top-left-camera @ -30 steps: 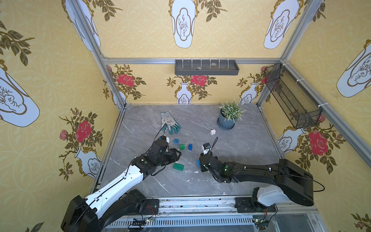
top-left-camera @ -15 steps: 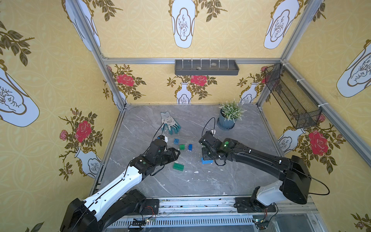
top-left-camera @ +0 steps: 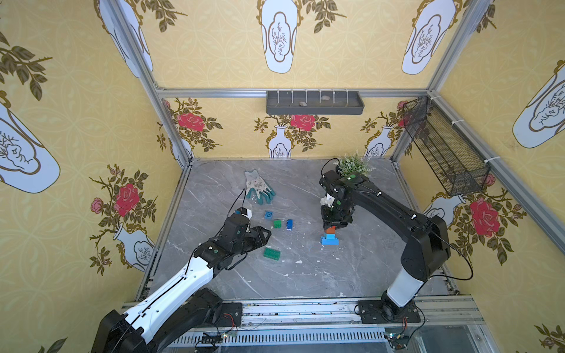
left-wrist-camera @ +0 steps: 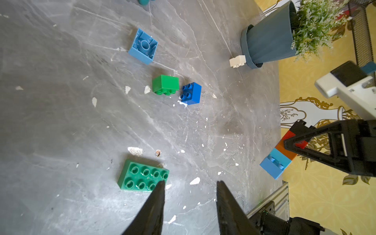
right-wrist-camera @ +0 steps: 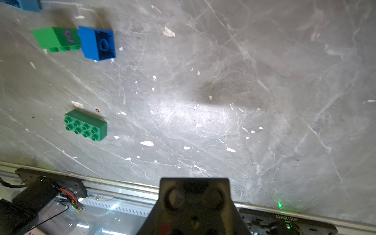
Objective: Assemble the number 1 with lego
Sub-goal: Adjust the lego brick at the center of the board.
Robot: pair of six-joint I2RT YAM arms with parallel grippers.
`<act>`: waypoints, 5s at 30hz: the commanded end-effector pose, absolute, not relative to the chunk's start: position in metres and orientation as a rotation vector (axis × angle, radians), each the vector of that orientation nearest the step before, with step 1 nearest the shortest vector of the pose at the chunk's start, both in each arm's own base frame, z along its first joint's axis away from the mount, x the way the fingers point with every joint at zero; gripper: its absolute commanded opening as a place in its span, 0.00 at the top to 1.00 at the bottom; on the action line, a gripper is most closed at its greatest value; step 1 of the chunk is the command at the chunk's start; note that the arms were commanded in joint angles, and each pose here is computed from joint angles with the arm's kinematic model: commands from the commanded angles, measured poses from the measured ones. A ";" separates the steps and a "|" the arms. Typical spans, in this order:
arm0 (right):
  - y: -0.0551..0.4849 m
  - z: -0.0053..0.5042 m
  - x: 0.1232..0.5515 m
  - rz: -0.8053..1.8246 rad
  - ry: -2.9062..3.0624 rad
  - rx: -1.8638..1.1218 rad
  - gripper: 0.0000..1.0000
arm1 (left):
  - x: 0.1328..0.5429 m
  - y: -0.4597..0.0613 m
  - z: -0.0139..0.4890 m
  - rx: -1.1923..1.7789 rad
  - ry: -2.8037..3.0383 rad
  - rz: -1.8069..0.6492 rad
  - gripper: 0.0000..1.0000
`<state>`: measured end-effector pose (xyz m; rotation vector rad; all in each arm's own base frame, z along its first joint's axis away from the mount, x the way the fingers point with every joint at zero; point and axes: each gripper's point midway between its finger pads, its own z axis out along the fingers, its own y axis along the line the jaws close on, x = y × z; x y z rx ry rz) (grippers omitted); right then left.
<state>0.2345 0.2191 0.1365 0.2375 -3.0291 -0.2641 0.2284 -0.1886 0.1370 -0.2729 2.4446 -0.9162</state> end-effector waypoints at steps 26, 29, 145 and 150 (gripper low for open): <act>0.212 0.040 0.228 -0.113 -2.690 0.295 0.82 | 0.230 -0.191 0.136 -0.268 2.444 -0.946 0.58; 0.213 0.032 0.228 -0.109 -2.685 0.285 0.78 | 0.229 -0.192 0.135 -0.270 2.444 -0.953 0.58; 0.392 0.055 0.152 -0.909 -2.133 2.757 0.25 | 0.232 -0.132 0.126 -0.564 2.387 -0.681 0.40; 0.399 0.039 0.148 -0.891 -2.070 2.769 0.27 | 0.230 -0.119 0.126 -0.624 2.379 -0.628 0.40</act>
